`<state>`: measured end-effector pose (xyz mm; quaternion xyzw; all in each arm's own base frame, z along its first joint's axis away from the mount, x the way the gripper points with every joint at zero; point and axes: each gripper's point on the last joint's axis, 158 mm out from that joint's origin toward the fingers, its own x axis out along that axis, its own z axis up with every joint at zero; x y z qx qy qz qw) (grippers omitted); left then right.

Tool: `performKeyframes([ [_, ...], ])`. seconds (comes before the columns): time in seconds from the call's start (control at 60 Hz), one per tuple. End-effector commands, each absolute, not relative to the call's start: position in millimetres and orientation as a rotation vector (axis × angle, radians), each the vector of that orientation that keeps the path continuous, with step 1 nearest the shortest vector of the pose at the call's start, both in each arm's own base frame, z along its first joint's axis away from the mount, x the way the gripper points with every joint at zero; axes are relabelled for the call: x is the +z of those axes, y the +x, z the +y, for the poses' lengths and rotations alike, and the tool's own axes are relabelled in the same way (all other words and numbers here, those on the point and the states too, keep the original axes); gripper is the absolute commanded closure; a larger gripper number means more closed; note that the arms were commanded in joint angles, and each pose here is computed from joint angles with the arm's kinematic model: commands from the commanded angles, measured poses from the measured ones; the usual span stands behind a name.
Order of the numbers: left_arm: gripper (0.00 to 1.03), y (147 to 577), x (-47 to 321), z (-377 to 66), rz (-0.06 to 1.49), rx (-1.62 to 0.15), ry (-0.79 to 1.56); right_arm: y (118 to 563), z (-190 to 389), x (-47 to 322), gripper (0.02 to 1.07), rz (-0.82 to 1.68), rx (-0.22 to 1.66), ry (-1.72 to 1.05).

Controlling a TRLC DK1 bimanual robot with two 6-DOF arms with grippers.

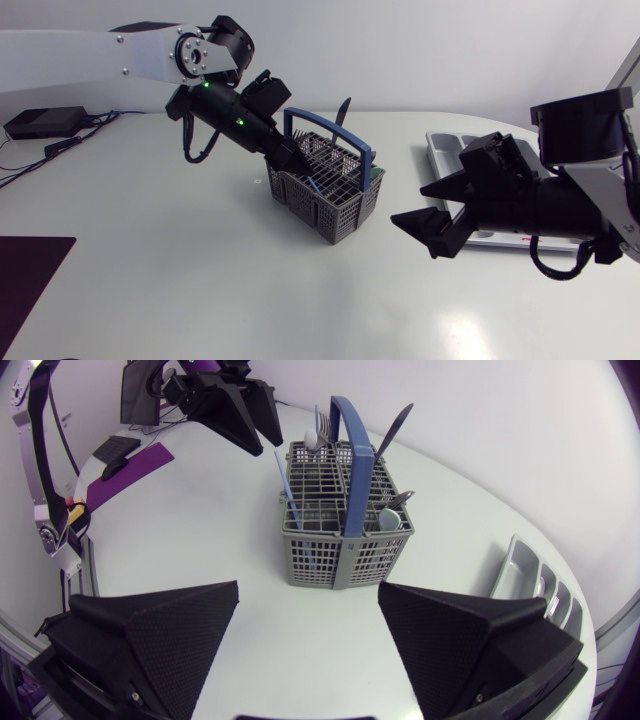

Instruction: Unload the cutlery basket into the drawer organizer.

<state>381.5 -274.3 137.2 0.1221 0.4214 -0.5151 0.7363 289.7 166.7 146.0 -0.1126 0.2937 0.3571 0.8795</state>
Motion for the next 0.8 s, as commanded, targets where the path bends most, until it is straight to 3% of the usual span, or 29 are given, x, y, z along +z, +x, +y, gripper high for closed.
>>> performKeyframes([
  [0.0, 0.49, 386, 133, -278, 0.931, -1.139, 0.281, 280, 169, 134, 0.07, 0.631, 0.769, -0.244],
  [0.133, 0.61, 385, 130, -276, 0.941, -1.135, 0.28, 278, 172, 131, 0.07, 0.631, 0.778, -0.246],
  [0.783, 0.71, 386, 112, -289, 0.956, -1.148, 0.304, 275, 174, 125, 0.07, 0.632, 0.785, -0.248],
])
